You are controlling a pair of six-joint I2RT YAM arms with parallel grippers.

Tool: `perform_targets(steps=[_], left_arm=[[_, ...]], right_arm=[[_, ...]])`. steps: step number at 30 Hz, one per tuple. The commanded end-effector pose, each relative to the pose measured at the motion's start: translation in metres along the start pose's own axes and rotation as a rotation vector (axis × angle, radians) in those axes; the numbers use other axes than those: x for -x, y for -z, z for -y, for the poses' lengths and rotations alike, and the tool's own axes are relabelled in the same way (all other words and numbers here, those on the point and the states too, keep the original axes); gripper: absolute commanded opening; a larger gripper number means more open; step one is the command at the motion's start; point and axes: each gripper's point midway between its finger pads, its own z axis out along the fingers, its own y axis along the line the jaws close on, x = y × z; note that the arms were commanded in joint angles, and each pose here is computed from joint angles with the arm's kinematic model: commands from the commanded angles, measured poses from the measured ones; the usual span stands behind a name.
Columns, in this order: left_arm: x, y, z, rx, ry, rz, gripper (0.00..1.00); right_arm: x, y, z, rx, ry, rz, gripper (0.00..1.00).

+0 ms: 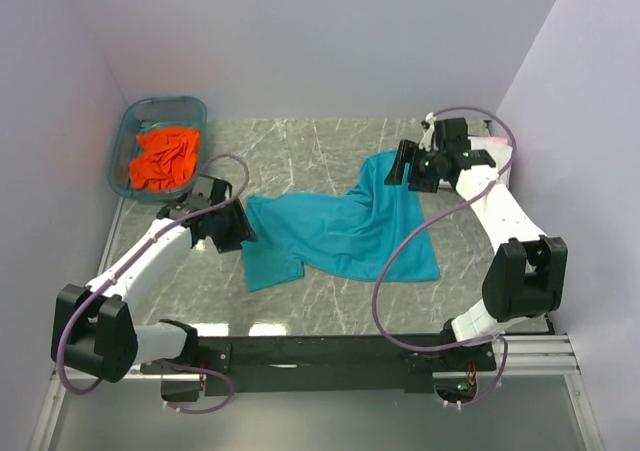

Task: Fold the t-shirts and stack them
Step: Flatten the tshirt out

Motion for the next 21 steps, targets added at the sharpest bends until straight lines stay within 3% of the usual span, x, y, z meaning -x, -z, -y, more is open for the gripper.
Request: perform_targets(steps=[1,9,15,21], left_arm=[[-0.028,0.005,-0.011,0.079,-0.022,-0.076,0.52],[-0.078,-0.003,-0.037,0.115,0.021,-0.191,0.45],[-0.081,-0.009,-0.035,0.076,0.040,-0.173,0.42],[-0.098,-0.023,-0.047,0.139,0.000,-0.246,0.35]], right_arm=[[-0.018,-0.004,-0.005,0.046,-0.032,-0.008,0.76],[-0.049,-0.003,0.001,0.046,-0.054,-0.036,0.75],[-0.060,-0.001,0.005,0.045,-0.057,-0.042,0.75],[-0.068,0.001,0.005,0.049,-0.065,-0.043,0.75]])
